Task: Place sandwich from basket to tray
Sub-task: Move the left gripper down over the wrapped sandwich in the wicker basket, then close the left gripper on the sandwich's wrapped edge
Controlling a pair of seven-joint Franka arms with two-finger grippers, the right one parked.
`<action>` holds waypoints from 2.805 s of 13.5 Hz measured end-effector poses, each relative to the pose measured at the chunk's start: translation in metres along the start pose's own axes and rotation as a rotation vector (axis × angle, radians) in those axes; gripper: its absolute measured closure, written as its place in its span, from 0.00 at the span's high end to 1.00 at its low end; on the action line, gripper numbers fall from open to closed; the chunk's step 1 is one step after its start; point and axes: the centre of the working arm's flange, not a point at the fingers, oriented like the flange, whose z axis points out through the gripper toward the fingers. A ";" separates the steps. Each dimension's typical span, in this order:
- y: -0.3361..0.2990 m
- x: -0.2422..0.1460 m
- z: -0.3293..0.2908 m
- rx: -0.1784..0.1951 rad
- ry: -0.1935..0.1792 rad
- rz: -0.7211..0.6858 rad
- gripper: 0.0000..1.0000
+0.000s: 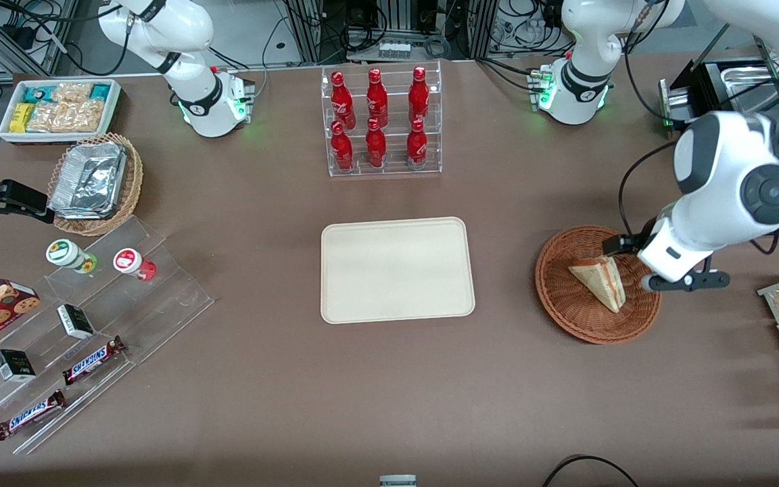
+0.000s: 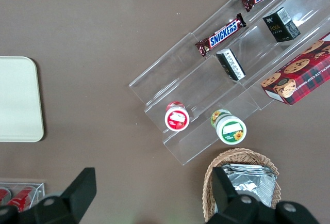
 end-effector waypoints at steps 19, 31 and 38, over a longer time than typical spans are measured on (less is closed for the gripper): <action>0.003 -0.020 0.101 -0.041 0.112 -0.554 1.00; -0.015 -0.021 0.151 -0.056 0.102 -0.606 1.00; -0.015 -0.021 0.156 -0.057 0.092 -0.661 0.66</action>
